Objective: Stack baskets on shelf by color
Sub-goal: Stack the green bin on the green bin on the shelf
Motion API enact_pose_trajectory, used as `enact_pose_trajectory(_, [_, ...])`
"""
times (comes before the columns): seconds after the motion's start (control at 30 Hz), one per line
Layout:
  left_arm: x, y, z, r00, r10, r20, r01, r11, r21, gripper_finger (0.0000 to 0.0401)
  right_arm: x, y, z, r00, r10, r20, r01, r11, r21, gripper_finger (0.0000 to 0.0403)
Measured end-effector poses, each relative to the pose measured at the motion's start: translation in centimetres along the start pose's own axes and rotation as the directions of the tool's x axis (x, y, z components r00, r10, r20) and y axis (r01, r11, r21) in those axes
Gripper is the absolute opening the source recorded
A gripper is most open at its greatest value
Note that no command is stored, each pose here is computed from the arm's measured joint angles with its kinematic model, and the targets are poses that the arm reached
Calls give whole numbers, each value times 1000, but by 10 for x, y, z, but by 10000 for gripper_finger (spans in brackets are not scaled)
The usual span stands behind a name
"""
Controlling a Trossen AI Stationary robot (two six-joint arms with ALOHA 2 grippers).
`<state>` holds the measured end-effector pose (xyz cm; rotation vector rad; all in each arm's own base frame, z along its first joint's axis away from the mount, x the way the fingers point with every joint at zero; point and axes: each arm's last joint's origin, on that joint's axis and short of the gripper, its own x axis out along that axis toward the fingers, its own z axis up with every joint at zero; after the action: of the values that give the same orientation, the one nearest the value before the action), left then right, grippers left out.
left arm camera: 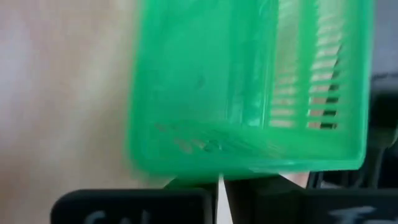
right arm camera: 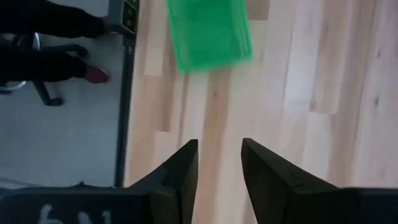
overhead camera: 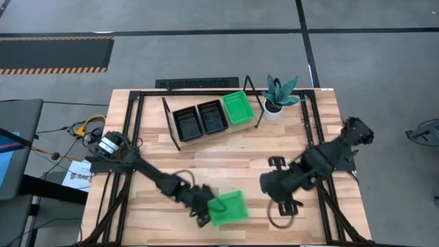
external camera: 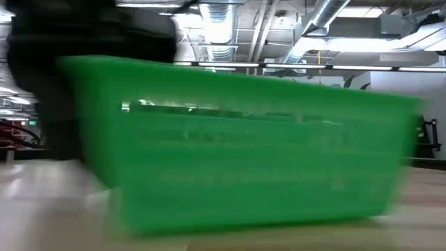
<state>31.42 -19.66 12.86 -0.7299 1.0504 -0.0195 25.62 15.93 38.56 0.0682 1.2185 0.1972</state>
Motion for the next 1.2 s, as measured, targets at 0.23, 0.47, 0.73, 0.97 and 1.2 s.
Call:
enact_pose_trajectory(0.23, [-7,18,72,951,-110,289,127,991,-39,10,1,38,-23,988,-127,84,126,992,24,145])
enact_pose_trajectory(0.47, [-24,24,114,859,-295,418,323,947,5,11,25,65,-54,984,-170,58,174,982,-73,172])
enact_pose_trajectory(0.73, [-47,8,105,875,-416,247,432,902,-14,11,78,80,-88,984,-178,20,177,950,-257,228])
enact_pose_trajectory(0.97, [-81,-28,77,843,-518,146,516,855,51,11,120,71,-87,989,-124,87,147,915,-376,221])
enact_pose_trajectory(1.2, [-118,-46,56,851,-480,215,480,876,56,11,143,45,-76,993,-108,54,120,874,-472,216])
